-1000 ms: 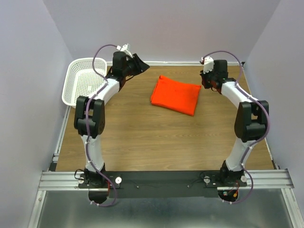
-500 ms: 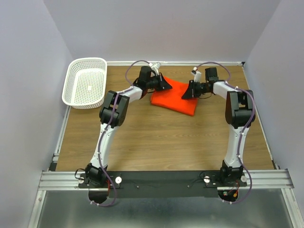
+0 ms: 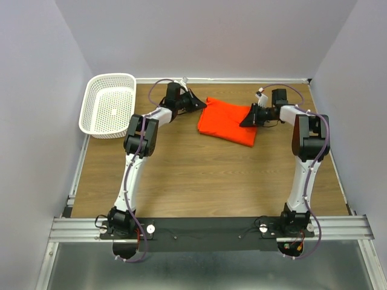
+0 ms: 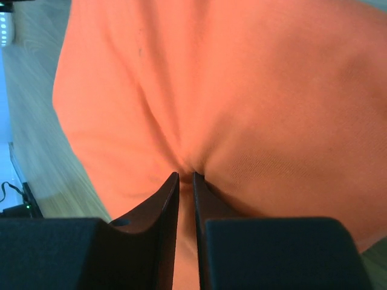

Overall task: Fold and stack the t-shirts
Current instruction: Neatly place the folded tshirt to the corner

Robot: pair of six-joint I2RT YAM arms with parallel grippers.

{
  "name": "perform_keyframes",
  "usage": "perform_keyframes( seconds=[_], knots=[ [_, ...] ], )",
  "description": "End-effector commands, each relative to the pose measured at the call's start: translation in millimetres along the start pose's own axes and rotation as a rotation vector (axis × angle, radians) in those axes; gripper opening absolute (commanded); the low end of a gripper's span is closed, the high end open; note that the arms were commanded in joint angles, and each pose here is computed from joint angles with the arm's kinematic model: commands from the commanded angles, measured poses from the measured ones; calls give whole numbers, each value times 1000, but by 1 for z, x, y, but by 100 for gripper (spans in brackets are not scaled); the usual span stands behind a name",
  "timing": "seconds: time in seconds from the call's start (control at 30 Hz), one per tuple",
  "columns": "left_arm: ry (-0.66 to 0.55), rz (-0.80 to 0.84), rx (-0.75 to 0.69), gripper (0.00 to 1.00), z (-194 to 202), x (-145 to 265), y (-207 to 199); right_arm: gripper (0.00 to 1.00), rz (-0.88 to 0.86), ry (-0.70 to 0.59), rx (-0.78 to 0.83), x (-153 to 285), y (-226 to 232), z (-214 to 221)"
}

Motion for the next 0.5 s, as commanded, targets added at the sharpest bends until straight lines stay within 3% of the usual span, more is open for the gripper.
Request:
perform_keyframes(
  seconds=[0.0, 0.23, 0.4, 0.47],
  knots=[
    [-20, -74, 52, 0, -4, -9, 12, 22, 80, 65, -84, 5, -16, 24],
    [-27, -87, 54, 0, -18, -3, 8, 33, 59, 37, -42, 22, -11, 9],
    [-129, -55, -105, 0, -48, 22, -29, 44, 91, -11, 141, 61, 20, -27],
    [-211, -35, -206, 0, -64, 44, -68, 50, 107, -47, 235, 80, 38, -41]
  ],
)
Point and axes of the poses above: each gripper's point midway between its finger pads, its own x axis back along the fingers, its own y axis along the line the jaws close on, z = x × y, the point moved 10 cm from there along x, back along the fingers, and after that the axes turned 4 degrees about x, right-handed, at the moved point
